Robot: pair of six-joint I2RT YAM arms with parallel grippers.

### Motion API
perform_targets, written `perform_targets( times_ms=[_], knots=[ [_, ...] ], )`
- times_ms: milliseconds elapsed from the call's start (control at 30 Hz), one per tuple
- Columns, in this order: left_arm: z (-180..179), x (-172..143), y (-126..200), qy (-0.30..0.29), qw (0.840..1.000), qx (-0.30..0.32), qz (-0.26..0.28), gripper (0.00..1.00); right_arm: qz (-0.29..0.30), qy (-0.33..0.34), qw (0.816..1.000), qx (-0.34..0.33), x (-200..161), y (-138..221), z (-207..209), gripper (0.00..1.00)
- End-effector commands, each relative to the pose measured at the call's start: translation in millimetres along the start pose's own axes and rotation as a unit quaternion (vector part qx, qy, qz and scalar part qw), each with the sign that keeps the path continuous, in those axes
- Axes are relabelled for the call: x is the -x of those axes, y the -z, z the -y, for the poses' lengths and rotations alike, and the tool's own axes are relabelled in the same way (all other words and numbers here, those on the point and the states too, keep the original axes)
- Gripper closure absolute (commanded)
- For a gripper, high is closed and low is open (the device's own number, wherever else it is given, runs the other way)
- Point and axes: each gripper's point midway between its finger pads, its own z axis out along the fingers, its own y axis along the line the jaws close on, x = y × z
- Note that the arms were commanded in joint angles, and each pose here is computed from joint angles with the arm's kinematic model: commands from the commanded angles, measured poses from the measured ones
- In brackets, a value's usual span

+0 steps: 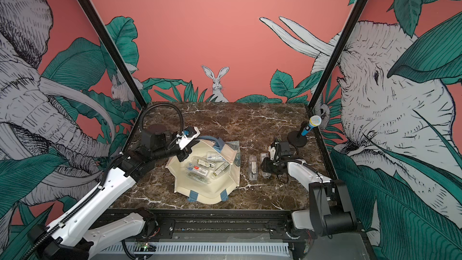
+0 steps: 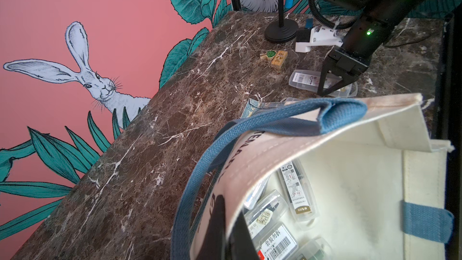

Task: Take out the compass set from the canvas bag
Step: Place the compass set at the center of the board.

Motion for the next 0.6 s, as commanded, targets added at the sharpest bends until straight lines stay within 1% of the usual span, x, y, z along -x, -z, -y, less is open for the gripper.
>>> perform_targets(
  times_ms=[0,300,567],
  knots=[
    [-3.1,25.6,13.7,-0.015,0.999,0.011,0.048,1.00,-0.002,0.005,1.000,0.011,-2.5,-5.8,-0.5,0.66],
    [-2.3,29.0,16.4,-0.016,0.998,0.010,0.055,1.00,-0.020,-0.003,1.000,0.005,-10.5,-15.6,5.9,0.58],
    [-2.1,29.0,16.0,-0.018,0.998,0.010,0.057,1.00,-0.022,-0.003,1.000,-0.008,-12.1,-12.1,9.2,0.48]
  ],
)
